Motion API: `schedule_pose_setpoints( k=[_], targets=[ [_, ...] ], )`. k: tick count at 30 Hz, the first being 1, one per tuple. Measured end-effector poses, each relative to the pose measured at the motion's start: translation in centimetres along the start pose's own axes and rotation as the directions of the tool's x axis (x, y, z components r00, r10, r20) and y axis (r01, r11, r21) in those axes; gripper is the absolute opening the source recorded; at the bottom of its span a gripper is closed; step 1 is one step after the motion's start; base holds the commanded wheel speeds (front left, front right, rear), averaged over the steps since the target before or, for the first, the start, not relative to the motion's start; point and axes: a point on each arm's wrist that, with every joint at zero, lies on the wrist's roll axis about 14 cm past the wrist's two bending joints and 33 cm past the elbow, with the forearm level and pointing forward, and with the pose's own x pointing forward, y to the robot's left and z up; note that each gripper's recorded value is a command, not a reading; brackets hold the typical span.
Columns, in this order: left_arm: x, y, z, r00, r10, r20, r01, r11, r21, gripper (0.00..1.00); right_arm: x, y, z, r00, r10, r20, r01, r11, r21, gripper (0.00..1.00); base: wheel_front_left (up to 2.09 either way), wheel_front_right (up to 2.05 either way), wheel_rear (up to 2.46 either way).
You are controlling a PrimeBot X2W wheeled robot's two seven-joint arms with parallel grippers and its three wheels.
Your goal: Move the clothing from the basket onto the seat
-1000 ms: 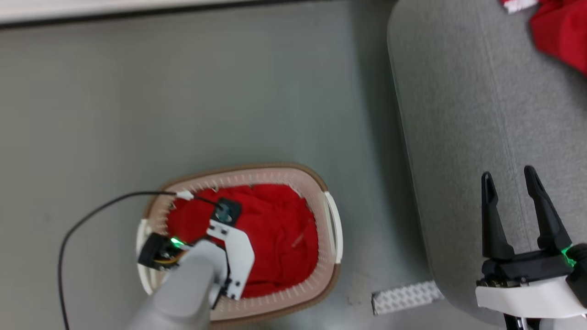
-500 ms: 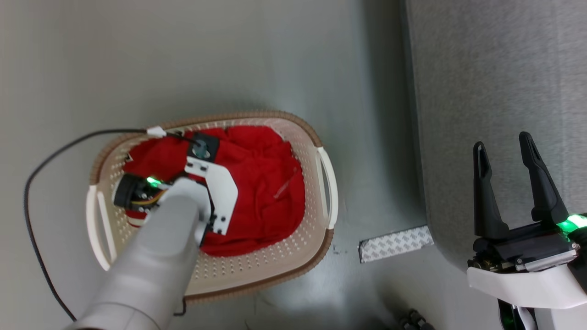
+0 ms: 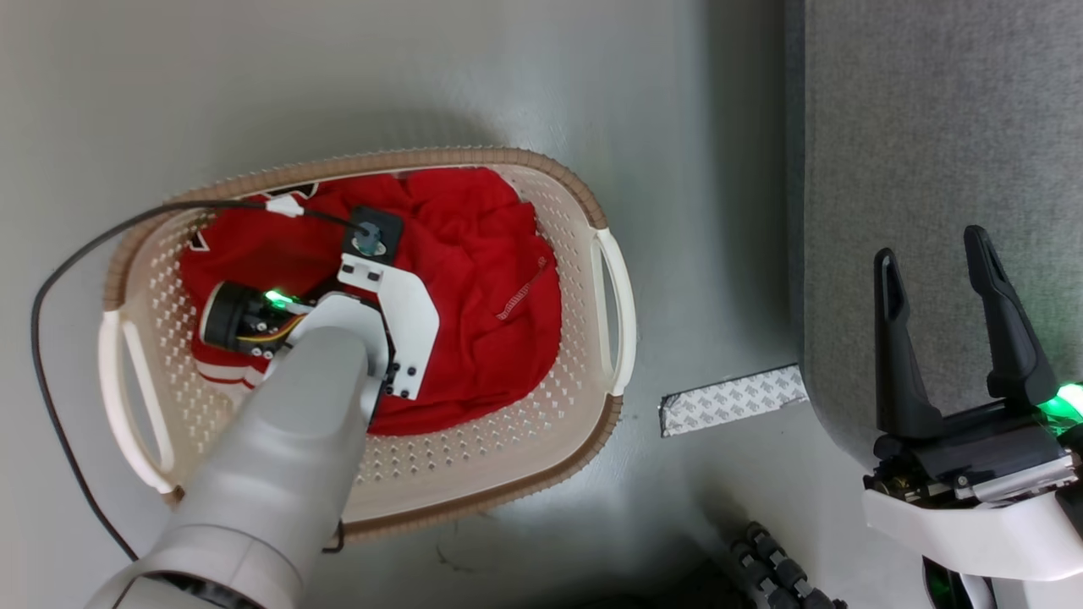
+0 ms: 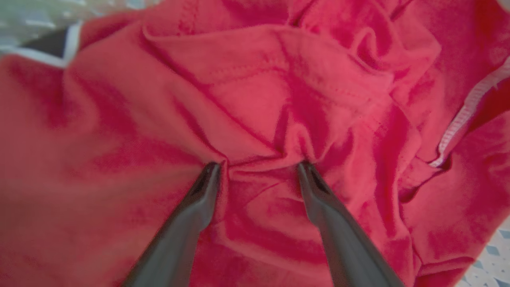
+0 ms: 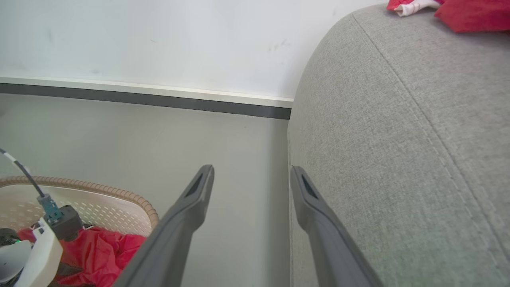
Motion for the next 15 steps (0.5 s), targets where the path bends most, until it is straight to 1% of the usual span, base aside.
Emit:
schedule_pose_setpoints(
  k=[2, 7, 15],
  targets=[
    [0.2, -0.4, -0.4, 1.000, -0.016, -0.007, 0.016, 1.000, -0.006, 1.00, 0.0, -0.1, -0.3, 1.000, -0.002, -0.008, 0.002, 1.000, -0.010, 1.00, 0.17, 0.17, 0.17],
    [0.1, -0.2, -1.9, 0.999, -0.038, -0.025, 0.037, 0.999, -0.029, 1.00, 0.2, 0.5, -1.0, 1.000, 0.018, -0.019, -0.018, 0.999, -0.028, 1.00, 0.11, 0.11, 0.11],
    [0.0, -1.3, -4.0, 0.994, -0.095, -0.060, 0.093, 0.995, -0.032, 1.00, 0.5, 1.0, -1.7, 0.999, 0.033, -0.031, -0.034, 0.999, -0.032, 1.00, 0.02, 0.02, 0.02]
  ],
)
